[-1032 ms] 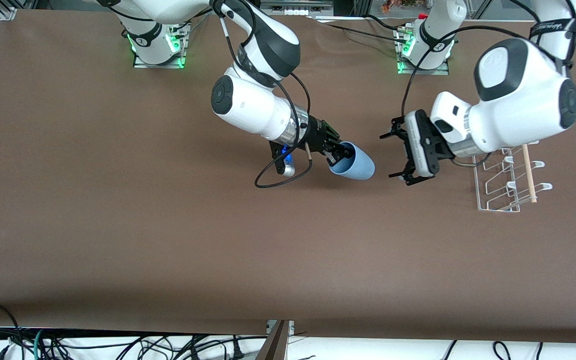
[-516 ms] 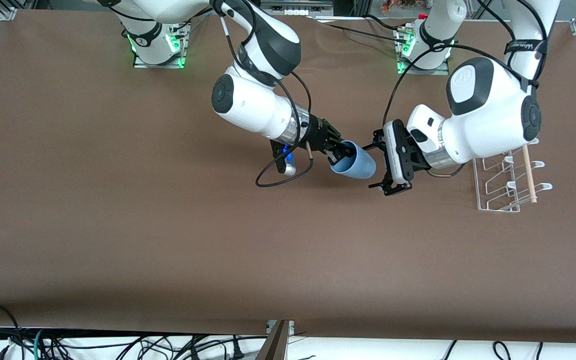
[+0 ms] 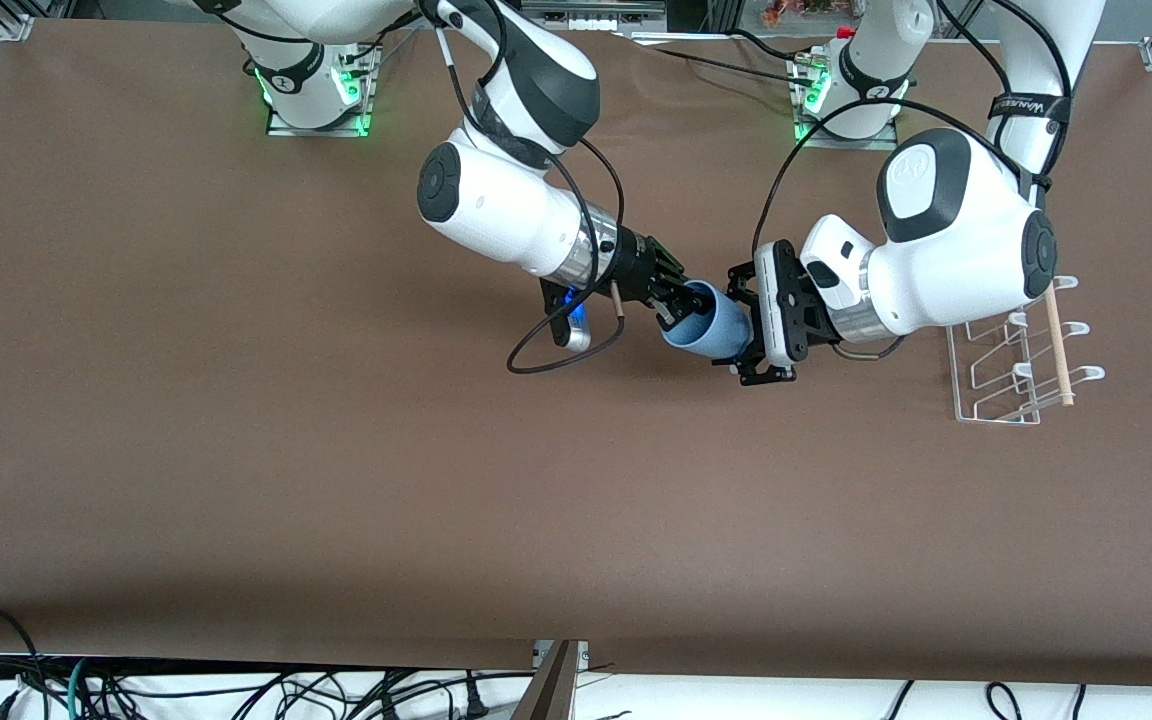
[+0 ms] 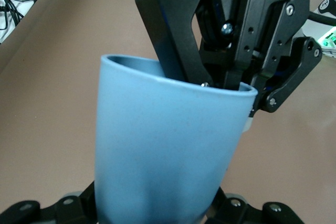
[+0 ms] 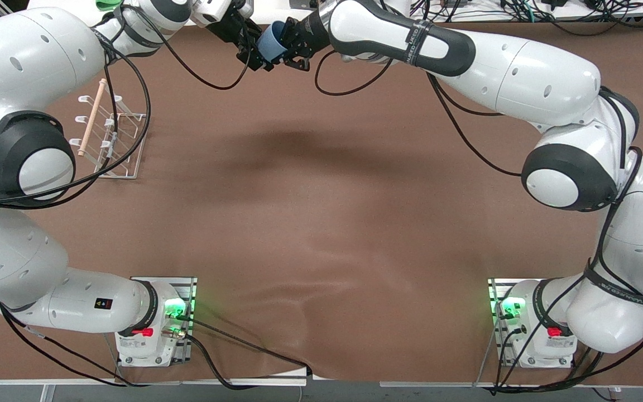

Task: Transfer cup to left arm and place on rack
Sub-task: 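Grasp the cup's base with the left gripper beside the right gripper, then open the right gripper and withdraw it while the left gripper holds the cup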

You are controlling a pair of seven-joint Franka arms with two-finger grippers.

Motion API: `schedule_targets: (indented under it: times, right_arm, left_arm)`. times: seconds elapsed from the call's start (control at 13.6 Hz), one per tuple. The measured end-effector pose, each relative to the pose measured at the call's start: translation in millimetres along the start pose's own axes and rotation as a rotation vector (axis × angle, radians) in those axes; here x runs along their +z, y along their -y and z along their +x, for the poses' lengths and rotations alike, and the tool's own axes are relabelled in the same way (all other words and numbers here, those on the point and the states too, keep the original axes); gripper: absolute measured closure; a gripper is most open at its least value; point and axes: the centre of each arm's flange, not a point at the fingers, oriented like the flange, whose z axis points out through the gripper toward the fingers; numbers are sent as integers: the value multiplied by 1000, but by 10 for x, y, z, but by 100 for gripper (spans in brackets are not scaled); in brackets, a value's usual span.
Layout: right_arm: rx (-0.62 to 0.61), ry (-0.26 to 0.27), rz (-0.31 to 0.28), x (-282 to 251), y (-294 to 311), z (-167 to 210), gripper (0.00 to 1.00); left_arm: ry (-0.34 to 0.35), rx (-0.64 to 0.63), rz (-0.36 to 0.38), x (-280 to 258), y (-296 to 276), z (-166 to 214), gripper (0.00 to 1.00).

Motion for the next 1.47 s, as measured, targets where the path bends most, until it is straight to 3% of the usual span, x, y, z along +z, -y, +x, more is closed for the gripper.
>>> schedule_targets:
  times: [0.29, 0.52, 0.74, 0.96, 1.11, 1.25, 1.47]
  right_arm:
    - [-36, -25, 7, -29, 23, -13, 92]
    - [-93, -73, 42, -218, 149, -14, 64]
    - [-75, -90, 125, -773, 450, 143, 32]
    - [-34, -124, 227, -1516, 787, 492, 1]
    - [-1, -159, 276, -2067, 954, 783, 0]
    - [37, -201, 256, -2608, 1017, 1059, 0]
    - [110, -285, 145, -3388, 921, 1463, 0]
  left_arm:
    - [-2, 0, 2, -8, 3, 4, 27]
    - [-3, -1, 6, -37, 18, -3, 29]
    - [36, 9, 2, -85, 43, -78, 30]
    - [169, 6, -14, -128, 67, -274, 30]
    - [281, -18, -5, -156, 69, -352, 30]
    - [400, -22, -25, -201, 42, -423, 30]
    - [617, -47, -26, -403, 73, -672, 30]
